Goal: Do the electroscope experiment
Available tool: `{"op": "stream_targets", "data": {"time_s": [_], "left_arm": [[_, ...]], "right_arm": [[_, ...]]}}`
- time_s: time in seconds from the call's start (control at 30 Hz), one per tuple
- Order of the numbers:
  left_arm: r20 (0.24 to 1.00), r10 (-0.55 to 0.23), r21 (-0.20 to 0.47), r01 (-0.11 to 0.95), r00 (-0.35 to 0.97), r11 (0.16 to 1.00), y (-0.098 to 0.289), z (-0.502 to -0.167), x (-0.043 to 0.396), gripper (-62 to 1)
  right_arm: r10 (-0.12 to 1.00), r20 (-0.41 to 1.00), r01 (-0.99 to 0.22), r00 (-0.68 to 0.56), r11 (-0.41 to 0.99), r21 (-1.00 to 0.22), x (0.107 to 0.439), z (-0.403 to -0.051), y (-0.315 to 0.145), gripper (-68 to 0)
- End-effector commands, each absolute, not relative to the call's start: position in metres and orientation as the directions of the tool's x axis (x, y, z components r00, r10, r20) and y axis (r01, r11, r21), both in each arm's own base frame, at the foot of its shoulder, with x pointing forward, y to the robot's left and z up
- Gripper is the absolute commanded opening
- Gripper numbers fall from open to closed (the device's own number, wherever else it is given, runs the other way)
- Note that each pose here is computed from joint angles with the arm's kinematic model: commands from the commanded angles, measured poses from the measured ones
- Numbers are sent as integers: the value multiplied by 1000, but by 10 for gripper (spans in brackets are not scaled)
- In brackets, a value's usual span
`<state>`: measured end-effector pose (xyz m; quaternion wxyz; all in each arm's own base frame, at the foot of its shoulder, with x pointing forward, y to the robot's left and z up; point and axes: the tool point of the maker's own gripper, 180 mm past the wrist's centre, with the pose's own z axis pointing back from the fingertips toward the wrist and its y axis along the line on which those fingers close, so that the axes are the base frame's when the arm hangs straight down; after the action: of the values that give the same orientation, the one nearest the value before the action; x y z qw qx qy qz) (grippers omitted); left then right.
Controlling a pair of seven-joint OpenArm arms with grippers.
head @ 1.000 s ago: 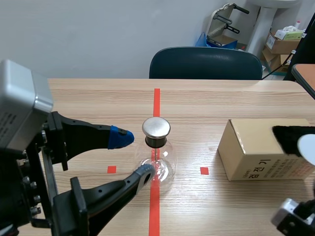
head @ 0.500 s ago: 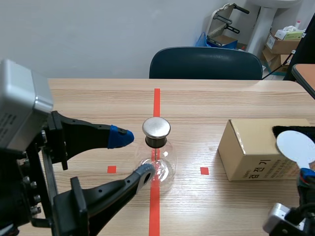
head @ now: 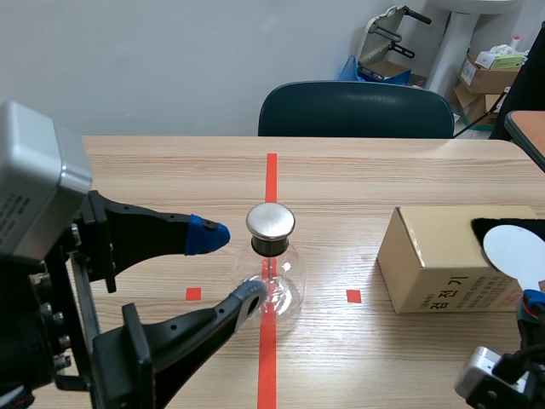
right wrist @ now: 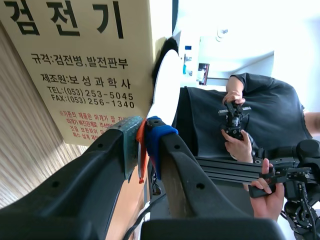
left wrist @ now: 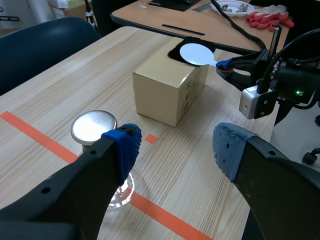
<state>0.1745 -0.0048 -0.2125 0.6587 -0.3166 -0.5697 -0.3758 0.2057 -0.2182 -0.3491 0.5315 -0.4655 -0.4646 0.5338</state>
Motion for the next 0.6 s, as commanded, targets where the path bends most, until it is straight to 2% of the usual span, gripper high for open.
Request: {"op": "stream_targets", "data": {"time_s": [0.0,0.07,0.13,0.33,0.57], "left_arm": [[995,-93,9,862,44,506,-11,-199,172,-268],[995,-93,9,862,44,506,-11,-199,172,-268],[995,-93,9,862,44,506,-11,-199,172,-268],[995,-93,9,862,44,506,-11,-199,172,-268],[995,-93,9,862,44,506,-11,-199,172,-268]], "right_arm": [[998,-22,-101,51,-17,-995,211,-338,-231,-665],[990,-31,-102,141,-17,-995,210,-338,-247,-665],[985,-37,-102,171,-20,-995,209,-337,-254,-665],[999,-25,-103,36,-21,-994,212,-338,-229,-665],[999,-19,-101,31,-16,-995,212,-338,-228,-665]]}}
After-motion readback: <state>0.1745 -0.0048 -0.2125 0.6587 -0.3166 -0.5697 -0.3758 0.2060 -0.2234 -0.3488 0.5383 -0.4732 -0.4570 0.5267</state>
